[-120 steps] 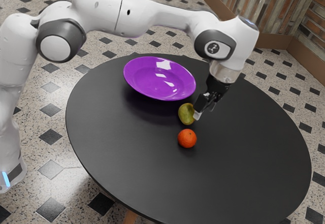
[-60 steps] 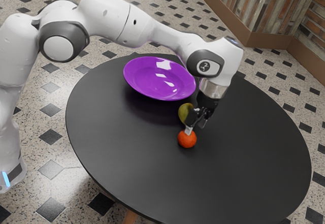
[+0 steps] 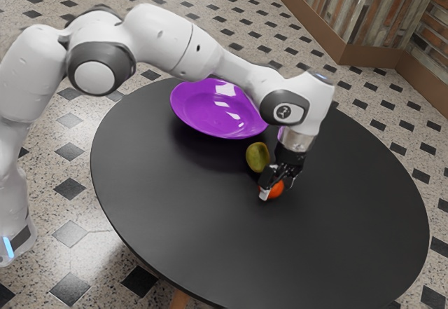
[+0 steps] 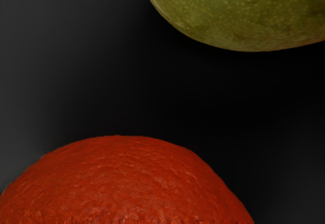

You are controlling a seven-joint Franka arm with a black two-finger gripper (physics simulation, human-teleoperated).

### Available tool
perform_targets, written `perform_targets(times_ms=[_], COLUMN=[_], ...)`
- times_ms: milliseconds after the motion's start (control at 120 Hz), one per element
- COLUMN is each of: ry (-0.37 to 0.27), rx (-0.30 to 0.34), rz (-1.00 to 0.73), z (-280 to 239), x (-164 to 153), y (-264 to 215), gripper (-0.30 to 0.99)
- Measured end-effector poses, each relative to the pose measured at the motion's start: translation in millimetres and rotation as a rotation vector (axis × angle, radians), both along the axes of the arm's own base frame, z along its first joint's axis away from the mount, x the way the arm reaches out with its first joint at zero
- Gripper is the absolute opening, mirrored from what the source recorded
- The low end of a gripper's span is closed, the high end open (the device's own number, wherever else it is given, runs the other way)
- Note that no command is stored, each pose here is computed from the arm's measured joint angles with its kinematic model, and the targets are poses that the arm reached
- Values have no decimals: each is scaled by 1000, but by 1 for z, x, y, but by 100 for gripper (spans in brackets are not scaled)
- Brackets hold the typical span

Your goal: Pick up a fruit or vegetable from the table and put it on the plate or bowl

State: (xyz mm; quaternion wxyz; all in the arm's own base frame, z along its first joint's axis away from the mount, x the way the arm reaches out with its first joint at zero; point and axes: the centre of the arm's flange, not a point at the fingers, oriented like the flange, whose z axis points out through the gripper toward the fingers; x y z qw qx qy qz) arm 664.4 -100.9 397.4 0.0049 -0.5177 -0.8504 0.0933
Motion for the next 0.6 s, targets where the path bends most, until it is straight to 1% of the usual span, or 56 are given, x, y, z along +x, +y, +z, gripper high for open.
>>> perform_targets(times_ms=[50, 175, 242, 300, 367, 475, 533, 600], ry=[-4, -11, -16, -33, -71, -171, -212, -227], rx=[-7, -13, -13, -5, 24, 105, 153, 194], rz=[-1, -18, -25, -36, -67, -89, -73, -26], z=[-1, 0, 3, 14, 37, 98, 126, 143], x=[1, 2, 1, 0, -5, -15, -20, -25], y=[4, 7, 9, 9, 3, 23, 48, 87], gripper=[67, 43, 32, 24, 22, 30, 32, 34])
